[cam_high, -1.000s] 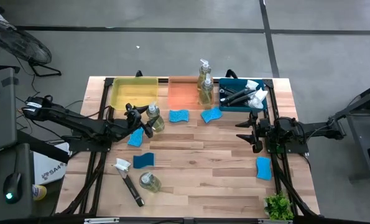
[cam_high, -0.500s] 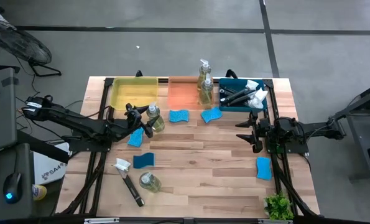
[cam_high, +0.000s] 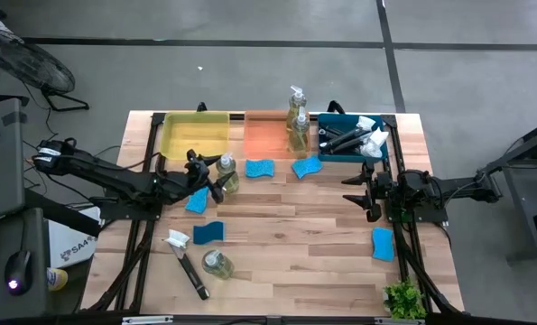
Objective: Pick & Place Kitchen Sink Supplies
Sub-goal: Put the transparent soap dispenser into the orange bin
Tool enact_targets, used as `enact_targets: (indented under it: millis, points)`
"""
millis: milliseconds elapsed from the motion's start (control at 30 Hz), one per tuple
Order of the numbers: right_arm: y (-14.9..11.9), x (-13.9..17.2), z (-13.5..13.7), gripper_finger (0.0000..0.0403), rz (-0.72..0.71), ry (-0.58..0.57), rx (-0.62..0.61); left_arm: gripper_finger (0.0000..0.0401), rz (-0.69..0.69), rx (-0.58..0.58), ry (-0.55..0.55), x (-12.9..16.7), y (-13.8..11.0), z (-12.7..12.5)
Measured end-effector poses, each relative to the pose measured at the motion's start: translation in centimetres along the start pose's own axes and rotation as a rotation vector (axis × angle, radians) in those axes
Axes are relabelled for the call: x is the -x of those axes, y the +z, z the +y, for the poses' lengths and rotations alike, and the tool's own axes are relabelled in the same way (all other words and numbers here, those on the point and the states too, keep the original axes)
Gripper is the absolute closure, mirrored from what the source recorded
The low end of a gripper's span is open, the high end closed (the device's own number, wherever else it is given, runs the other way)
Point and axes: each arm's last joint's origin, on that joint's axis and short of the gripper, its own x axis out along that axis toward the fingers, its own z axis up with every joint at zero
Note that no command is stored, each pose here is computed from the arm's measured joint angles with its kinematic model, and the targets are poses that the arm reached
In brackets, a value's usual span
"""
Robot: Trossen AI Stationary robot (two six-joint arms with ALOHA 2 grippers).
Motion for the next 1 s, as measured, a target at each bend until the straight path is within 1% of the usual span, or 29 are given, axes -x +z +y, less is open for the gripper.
enact_targets:
  millis: [200,367,500,633,767,1000]
  points:
    - [0.0,0.0,0.0,0.0192,0.0,0.0,0.0,0.0117,-0.006,-0.027,-0.024,-0.2,1.6,-0.4]
    - [0.0,0.0,0.0,0.0192,0.0,0.0,0.0,0.0117,-0.002,-0.032,-0.091,-0.3,3.1,-0.8]
    - [0.0,0.0,0.0,0.0192,0.0,0.0,0.0,0.0117,-0.009,-0.063,-0.145,-0.3,4.1,-1.1]
    - [0.0,0.0,0.0,0.0192,0.0,0.0,0.0,0.0117,-0.015,-0.049,-0.184,-0.7,5.1,-0.8]
    - [0.0,0.0,0.0,0.0192,0.0,0.0,0.0,0.0117,0.005,-0.05,-0.159,-1.3,5.9,-0.2]
    - [0.0,0.0,0.0,0.0192,0.0,0.0,0.0,0.0117,-0.026,-0.014,-0.073,-2.8,7.8,1.2]
